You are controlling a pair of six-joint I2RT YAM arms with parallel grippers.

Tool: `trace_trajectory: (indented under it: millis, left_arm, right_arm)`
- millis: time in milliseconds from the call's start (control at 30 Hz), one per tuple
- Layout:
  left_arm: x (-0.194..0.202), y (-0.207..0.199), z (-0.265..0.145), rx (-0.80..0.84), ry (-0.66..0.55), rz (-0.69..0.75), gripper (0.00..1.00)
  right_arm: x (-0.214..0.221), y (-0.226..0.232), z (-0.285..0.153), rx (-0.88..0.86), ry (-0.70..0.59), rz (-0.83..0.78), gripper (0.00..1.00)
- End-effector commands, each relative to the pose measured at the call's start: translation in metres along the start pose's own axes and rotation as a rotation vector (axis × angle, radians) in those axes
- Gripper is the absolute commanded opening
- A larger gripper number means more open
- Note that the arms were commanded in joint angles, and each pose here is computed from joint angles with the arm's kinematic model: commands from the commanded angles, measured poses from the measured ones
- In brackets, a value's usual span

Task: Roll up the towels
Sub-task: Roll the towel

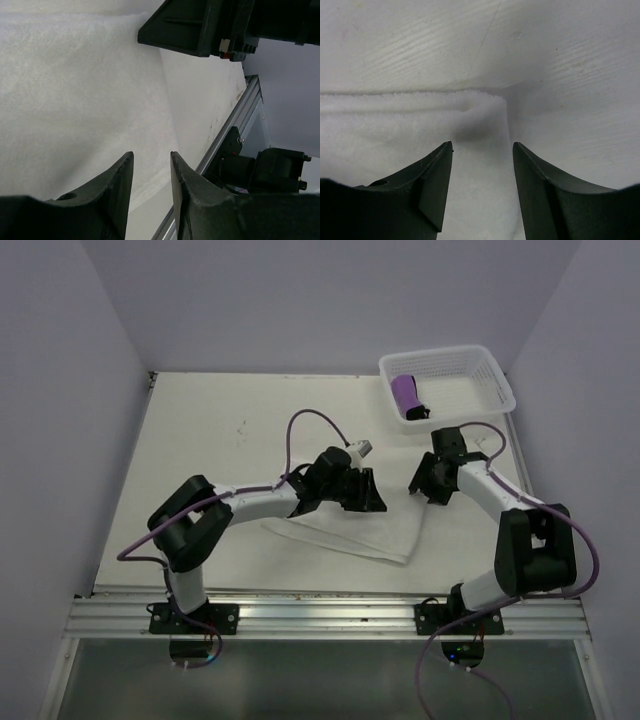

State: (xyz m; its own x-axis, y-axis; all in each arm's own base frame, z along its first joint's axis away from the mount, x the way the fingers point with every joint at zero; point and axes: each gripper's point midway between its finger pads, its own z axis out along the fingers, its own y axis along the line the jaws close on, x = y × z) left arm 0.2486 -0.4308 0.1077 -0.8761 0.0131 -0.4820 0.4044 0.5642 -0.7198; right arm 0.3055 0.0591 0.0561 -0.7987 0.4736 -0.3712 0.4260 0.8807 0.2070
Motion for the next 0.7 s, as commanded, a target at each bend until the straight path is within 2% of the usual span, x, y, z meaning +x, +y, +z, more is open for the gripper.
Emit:
trace_trajectory:
  millis: [0, 167, 367, 500, 667]
  left_arm:
    - [-0.008, -0.018, 0.006, 0.072, -0.028, 0.012, 0.39]
    - [0.006, -0.015, 0.014, 0.075, 0.005, 0.005, 0.38]
    - [0.012, -0.004, 0.012, 0.035, 0.014, 0.024, 0.37]
    - [0.007, -0.009, 0.010, 0.040, 0.004, 0.031, 0.37]
    - [0.000, -0.018, 0.010, 0.064, -0.004, 0.033, 0.37]
  right_arm:
    - [-0.018, 0.004, 0.006, -0.007, -0.031, -0.039, 0.55]
    - [-0.004, -0.007, 0.032, 0.045, 0.026, -0.070, 0.54]
    - [-0.005, -0.007, 0.039, 0.057, 0.046, -0.091, 0.54]
    - [-0.019, 0.000, 0.021, 0.050, 0.022, -0.097, 0.54]
    - [-0.046, 0.015, -0.024, -0.002, -0.064, -0.108, 0.57]
